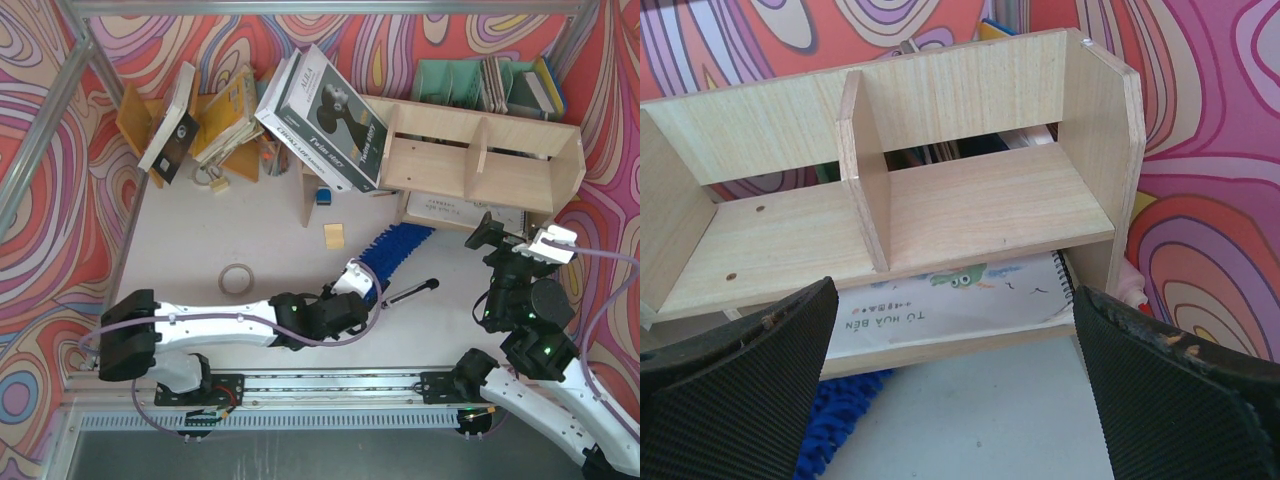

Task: Dust the bookshelf with a duster

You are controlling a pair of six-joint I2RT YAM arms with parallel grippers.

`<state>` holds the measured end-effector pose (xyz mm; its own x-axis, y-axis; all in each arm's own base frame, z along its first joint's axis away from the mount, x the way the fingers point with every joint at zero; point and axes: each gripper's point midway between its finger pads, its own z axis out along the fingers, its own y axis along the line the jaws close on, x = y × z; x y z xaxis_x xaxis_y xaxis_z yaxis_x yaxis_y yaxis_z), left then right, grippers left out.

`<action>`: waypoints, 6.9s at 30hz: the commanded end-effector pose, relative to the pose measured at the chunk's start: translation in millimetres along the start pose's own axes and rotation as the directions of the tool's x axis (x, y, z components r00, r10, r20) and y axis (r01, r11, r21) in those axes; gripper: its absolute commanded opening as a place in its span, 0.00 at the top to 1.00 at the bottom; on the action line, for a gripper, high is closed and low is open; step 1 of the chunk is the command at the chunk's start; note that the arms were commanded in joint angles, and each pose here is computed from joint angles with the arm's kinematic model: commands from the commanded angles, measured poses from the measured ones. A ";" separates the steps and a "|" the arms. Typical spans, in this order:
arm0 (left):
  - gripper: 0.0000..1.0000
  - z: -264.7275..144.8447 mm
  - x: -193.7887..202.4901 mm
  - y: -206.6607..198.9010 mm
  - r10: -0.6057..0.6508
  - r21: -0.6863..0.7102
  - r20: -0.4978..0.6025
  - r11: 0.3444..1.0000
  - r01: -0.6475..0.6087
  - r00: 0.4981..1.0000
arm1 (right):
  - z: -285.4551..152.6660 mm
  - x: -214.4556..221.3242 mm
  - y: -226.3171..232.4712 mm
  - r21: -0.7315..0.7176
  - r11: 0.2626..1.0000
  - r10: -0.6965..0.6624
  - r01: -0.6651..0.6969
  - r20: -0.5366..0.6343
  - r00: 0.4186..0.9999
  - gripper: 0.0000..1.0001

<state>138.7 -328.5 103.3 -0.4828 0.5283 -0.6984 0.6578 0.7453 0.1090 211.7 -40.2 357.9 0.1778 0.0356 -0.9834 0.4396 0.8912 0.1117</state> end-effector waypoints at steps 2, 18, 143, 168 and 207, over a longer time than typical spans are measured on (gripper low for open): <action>1.00 -5.6 5.9 8.2 -0.135 -0.020 0.010 0.991 0.136 0.991 | -0.1 -3.3 -2.3 0.009 1.000 0.023 -0.023 0.008 1.000 0.11; 1.00 13.5 12.3 -14.3 0.003 0.010 -0.121 1.000 -0.002 0.993 | -1.6 -3.0 -3.8 0.002 0.999 0.037 -0.037 0.012 0.999 0.11; 1.00 -185.1 23.9 144.3 -0.063 -0.167 0.015 0.984 0.064 0.998 | 6.8 1.3 10.9 -0.009 1.000 -0.029 0.029 -0.010 1.000 0.11; 1.00 -100.4 -43.8 141.8 -0.190 -0.322 0.224 0.911 0.256 0.956 | 3.7 0.9 6.4 -0.014 1.000 -0.003 0.002 -0.009 1.000 0.11; 1.00 -69.5 -64.4 102.9 -0.147 -0.273 0.216 0.940 0.205 0.965 | 3.7 2.9 8.8 -0.026 1.000 -0.007 0.007 -0.008 1.000 0.11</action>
<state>185.8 -290.7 189.3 -0.4542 0.4138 -0.7890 0.4855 0.8575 0.1702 220.7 -32.4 351.9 0.1517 0.0198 -0.9882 0.4177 0.9049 0.0822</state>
